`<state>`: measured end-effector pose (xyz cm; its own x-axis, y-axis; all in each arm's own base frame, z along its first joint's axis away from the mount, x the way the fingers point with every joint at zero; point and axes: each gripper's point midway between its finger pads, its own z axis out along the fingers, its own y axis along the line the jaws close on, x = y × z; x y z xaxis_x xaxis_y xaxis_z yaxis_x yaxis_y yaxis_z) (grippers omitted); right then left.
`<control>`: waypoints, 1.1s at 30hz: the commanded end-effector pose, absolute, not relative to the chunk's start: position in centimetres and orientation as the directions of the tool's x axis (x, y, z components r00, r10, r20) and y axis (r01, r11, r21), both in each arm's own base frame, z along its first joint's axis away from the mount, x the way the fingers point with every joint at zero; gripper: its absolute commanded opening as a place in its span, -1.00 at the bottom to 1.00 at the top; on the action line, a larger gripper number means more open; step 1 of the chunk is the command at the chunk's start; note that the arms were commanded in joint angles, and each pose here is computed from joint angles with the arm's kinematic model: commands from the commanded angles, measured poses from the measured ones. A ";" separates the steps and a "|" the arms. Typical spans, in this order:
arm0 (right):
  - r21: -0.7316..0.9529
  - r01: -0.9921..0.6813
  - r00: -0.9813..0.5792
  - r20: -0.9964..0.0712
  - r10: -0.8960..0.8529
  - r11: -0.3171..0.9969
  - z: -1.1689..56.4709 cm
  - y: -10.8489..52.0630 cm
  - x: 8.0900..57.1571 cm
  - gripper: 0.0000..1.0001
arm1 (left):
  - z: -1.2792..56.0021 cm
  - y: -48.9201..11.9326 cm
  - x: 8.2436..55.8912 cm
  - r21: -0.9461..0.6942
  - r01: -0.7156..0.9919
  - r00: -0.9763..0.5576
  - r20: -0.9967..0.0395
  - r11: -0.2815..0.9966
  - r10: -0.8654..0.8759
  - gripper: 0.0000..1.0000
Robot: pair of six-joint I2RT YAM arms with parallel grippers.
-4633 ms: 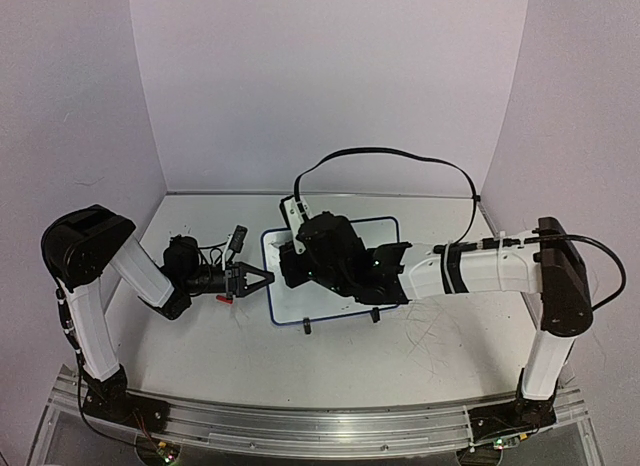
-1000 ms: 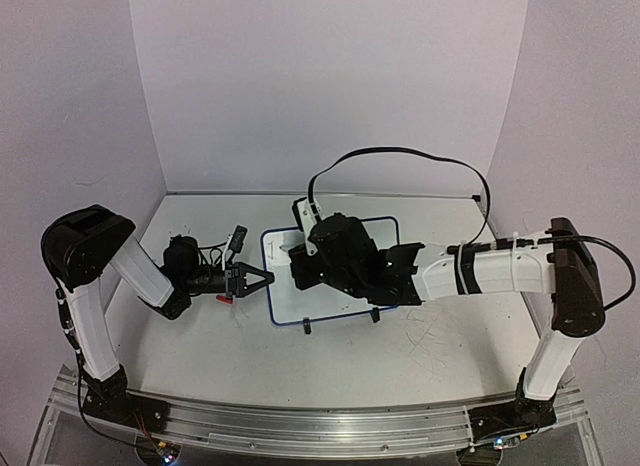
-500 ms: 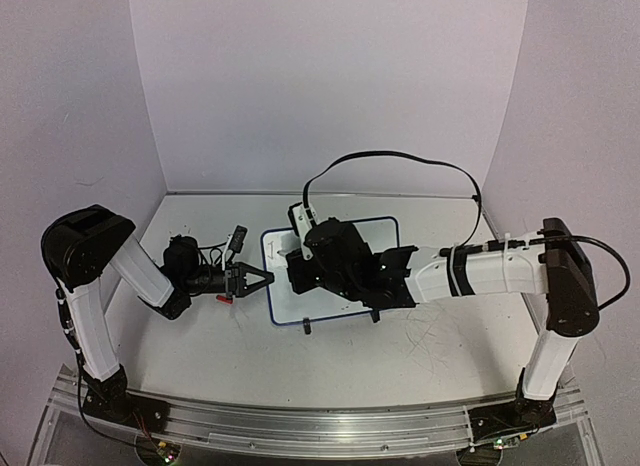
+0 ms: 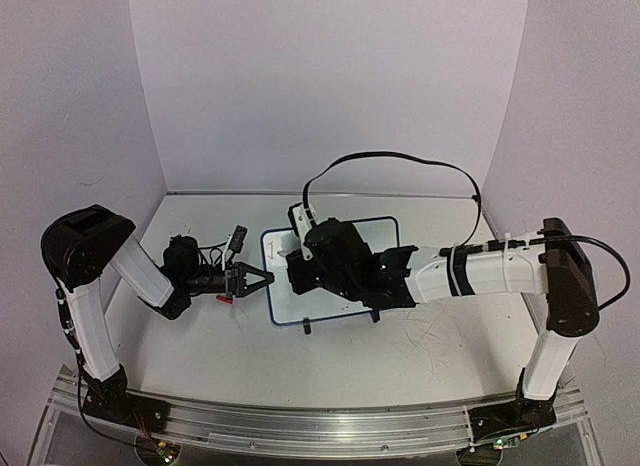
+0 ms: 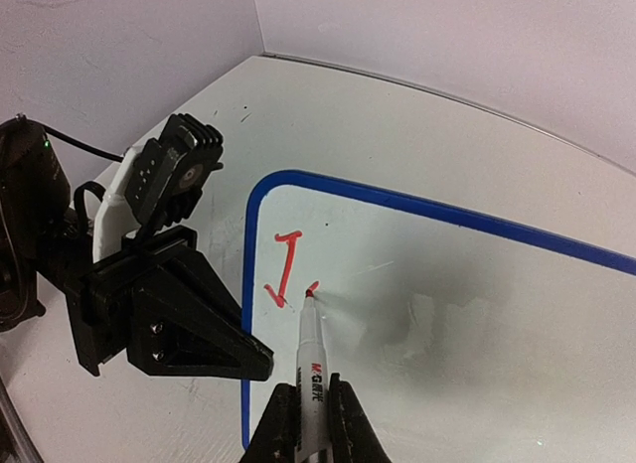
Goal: Write a sentence on the whiteboard
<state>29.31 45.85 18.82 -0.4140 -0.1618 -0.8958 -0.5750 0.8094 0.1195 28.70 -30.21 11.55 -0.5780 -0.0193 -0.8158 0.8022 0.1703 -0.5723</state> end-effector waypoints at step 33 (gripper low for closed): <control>0.107 -0.494 -0.405 -0.907 -0.119 0.863 20.0 43.7 30.2 -1.00 | 12.3 -30.0 27.9 -0.570 0.810 -0.573 -0.819 0.139 -0.017 -1.00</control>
<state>29.21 45.24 18.24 -0.4318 -0.1605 -0.8876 -0.5533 0.8243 0.1201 28.72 -30.20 11.53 -0.5785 -0.0197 -0.8155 0.8015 0.1718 -0.5727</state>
